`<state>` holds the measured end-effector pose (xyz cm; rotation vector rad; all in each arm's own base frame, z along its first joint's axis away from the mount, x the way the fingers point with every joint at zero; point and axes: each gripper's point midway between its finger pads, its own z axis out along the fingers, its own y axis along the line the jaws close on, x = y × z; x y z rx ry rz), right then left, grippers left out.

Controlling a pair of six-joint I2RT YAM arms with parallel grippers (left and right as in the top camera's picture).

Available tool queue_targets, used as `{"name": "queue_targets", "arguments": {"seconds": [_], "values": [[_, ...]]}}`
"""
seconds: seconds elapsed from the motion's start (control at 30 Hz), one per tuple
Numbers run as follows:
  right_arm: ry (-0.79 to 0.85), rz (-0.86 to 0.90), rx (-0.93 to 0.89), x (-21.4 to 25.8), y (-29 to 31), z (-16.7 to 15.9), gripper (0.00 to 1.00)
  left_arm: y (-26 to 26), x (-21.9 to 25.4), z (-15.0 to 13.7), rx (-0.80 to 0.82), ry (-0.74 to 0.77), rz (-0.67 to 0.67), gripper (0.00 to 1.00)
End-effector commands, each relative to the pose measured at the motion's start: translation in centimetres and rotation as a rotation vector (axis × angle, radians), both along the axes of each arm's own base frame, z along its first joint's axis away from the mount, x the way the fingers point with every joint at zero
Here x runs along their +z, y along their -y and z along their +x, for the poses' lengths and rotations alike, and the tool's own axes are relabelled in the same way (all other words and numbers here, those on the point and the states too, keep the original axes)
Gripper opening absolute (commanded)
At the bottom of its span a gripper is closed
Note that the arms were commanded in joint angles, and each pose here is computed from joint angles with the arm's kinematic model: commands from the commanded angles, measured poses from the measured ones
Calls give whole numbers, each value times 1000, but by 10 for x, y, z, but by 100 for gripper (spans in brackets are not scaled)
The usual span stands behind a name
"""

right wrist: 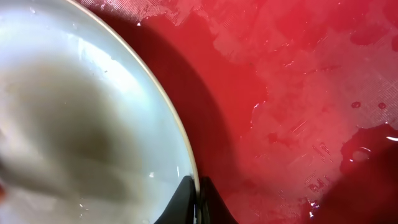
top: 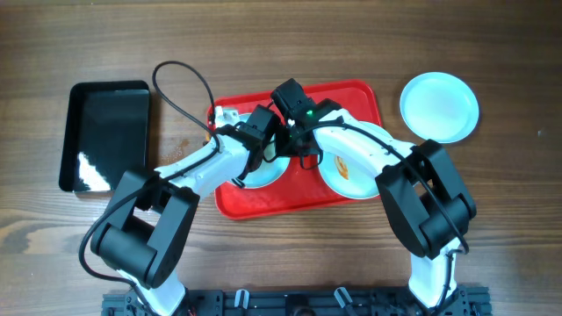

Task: Clean dirty plates on tray and stack at the side

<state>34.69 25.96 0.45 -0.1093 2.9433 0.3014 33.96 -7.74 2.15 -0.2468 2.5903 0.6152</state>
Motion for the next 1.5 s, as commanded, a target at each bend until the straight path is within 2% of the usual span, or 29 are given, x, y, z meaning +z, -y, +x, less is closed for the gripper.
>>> {"name": "queue_targets", "arguments": {"seconds": [0.0,0.2,0.37,0.53,0.67,0.87,1.03,1.3,1.43,1.47], "values": [[-42,-82,-17,-23,20,-10,4,-33,21,11,26,91,223,4],[-39,-80,-17,-23,19,-10,4,-22,61,34,45,216,180,4],[-20,-69,-11,-19,17,-6,4,1,100,43,29,296,-23,4],[90,-60,0,12,16,10,4,24,141,22,27,327,-343,4],[257,-82,40,58,21,30,4,33,153,-6,-10,236,-501,4],[519,-186,48,142,48,49,4,18,132,-44,17,63,-448,4],[655,-276,102,191,68,49,4,16,120,-52,22,26,-438,4],[740,-440,125,221,94,50,4,21,116,-56,21,2,-471,4],[787,-580,78,235,113,54,4,25,115,-58,15,-11,-492,4],[810,-666,118,243,116,54,4,25,115,-58,15,-11,-492,4]]}}
